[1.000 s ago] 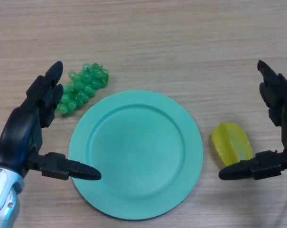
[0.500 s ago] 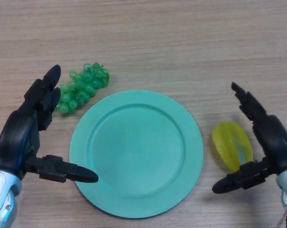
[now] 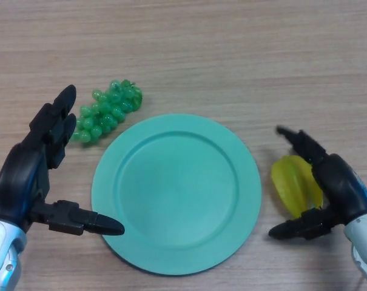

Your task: Pick up the yellow starfruit and place it on the plate

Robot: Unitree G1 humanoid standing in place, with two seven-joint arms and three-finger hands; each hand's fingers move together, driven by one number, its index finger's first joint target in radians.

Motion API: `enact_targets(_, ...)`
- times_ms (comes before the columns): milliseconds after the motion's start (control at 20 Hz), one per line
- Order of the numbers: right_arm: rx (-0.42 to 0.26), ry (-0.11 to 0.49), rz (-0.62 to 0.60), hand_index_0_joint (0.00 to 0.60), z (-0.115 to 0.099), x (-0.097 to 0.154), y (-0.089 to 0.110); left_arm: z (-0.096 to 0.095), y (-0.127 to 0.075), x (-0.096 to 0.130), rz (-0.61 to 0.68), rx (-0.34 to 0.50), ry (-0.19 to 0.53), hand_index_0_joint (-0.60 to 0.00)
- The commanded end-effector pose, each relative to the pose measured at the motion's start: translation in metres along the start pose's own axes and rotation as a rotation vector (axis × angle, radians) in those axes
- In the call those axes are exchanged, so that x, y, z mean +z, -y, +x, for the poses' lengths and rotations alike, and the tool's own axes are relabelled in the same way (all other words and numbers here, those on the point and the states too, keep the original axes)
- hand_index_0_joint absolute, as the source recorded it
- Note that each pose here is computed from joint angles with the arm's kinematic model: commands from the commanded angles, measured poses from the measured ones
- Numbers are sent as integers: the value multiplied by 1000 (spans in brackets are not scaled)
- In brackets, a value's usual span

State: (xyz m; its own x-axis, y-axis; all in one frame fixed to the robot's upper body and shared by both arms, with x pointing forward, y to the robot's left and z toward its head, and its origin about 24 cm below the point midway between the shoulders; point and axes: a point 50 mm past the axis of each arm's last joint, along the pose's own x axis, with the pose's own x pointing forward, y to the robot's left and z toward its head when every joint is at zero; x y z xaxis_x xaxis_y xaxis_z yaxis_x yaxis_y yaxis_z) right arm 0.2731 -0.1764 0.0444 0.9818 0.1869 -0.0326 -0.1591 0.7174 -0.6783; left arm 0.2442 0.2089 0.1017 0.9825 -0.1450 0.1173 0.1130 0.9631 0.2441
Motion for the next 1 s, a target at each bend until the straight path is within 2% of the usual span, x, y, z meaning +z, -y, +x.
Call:
enact_targets(50, -135, 163, -45, 600, -1, 18, 31, -2, -21, 30, 91, 76, 193, 0)
enact_targets(200, -81, 166, -32, 600, -2, 18, 32, -1, -18, 30, 96, 63, 187, 0)
enact_targets(450, -63, 191, -30, 600, -2, 27, 35, 0, -16, 32, 90, 59, 190, 0)
enact_targets(550, -72, 222, -13, 600, -1, 39, 39, 0, -16, 32, 92, 60, 192, 0)
enact_targets(600, -90, 264, -14, 600, 2, 50, 43, 0, -18, 34, 96, 63, 201, 0)
enact_targets(750, -65, 296, 52, 600, 4, 62, 43, -1, -18, 34, 97, 65, 202, 0)
enact_targets(800, -87, 328, 47, 600, 8, 67, 46, -2, -19, 34, 94, 63, 199, 0)
enact_targets(950, -121, 367, 60, 600, 11, 78, 49, -3, -20, 35, 92, 61, 192, 0)
enact_targets(1000, -96, 377, 109, 600, 10, 85, 44, -4, -20, 35, 90, 56, 179, 0)
